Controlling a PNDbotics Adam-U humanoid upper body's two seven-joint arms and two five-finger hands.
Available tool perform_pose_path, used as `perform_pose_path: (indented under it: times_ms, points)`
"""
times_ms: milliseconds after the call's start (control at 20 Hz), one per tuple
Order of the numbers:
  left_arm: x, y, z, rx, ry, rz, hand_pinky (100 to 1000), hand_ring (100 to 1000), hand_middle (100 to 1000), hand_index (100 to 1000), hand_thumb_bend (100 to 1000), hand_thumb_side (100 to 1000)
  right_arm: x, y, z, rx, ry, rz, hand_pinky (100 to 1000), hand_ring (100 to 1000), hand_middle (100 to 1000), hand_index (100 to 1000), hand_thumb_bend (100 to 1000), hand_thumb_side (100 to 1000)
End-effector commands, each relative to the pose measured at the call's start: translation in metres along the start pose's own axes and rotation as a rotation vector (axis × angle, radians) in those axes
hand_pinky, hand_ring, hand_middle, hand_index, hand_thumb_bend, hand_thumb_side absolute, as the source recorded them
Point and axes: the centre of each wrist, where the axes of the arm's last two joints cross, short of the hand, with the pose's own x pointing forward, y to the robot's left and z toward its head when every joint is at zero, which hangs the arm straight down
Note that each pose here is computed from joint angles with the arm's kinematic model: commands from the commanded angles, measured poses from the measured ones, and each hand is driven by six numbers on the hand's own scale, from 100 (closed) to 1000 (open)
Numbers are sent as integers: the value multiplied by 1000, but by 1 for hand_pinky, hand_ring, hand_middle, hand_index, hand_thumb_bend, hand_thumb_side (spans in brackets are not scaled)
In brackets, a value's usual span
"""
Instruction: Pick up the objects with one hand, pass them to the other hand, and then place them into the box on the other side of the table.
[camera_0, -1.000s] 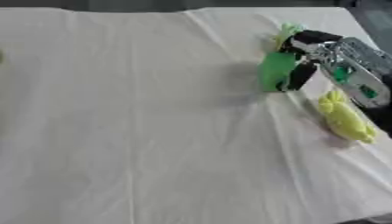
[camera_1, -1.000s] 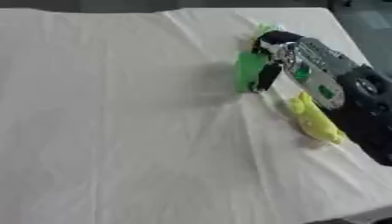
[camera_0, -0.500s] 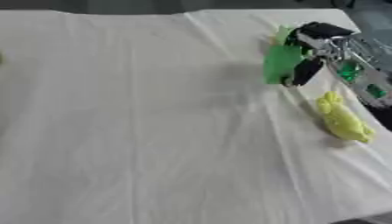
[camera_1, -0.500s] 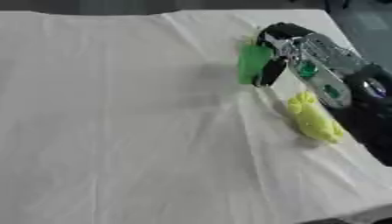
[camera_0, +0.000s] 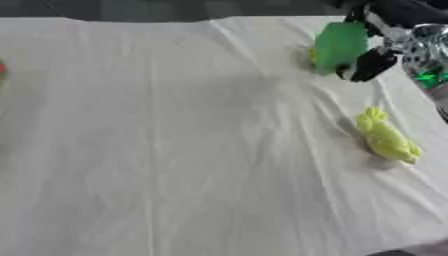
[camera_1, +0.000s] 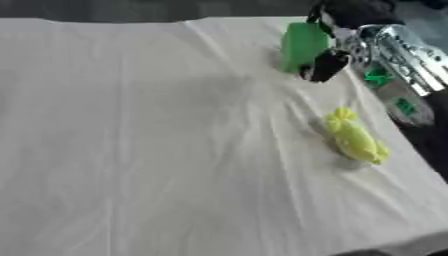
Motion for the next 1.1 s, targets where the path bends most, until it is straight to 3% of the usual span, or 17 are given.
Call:
perform_pose_path:
  times_ms: [50, 500, 800, 1100]
  points:
    - [8, 7, -3, 19, -30, -11, 639, 736, 806, 749, 200, 807, 0, -13, 7, 142, 197, -188, 799, 625, 464, 558, 336, 100]
    - [9, 9, -3, 30, -36, -12, 640, 735, 805, 748, 200, 802, 2, 5, 8, 0, 132, -362, 784, 577, 443, 549, 249, 100]
    - [12, 8, -5, 28, -50, -7, 641, 735, 805, 749, 199, 796, 13, 29, 11, -79, 100, -579, 792, 558, 430, 543, 201, 100]
    - [17, 4, -7, 13, -70, 11, 641, 735, 804, 749, 200, 787, 35, 44, 16, -133, 119, -780, 776, 541, 424, 541, 176, 100]
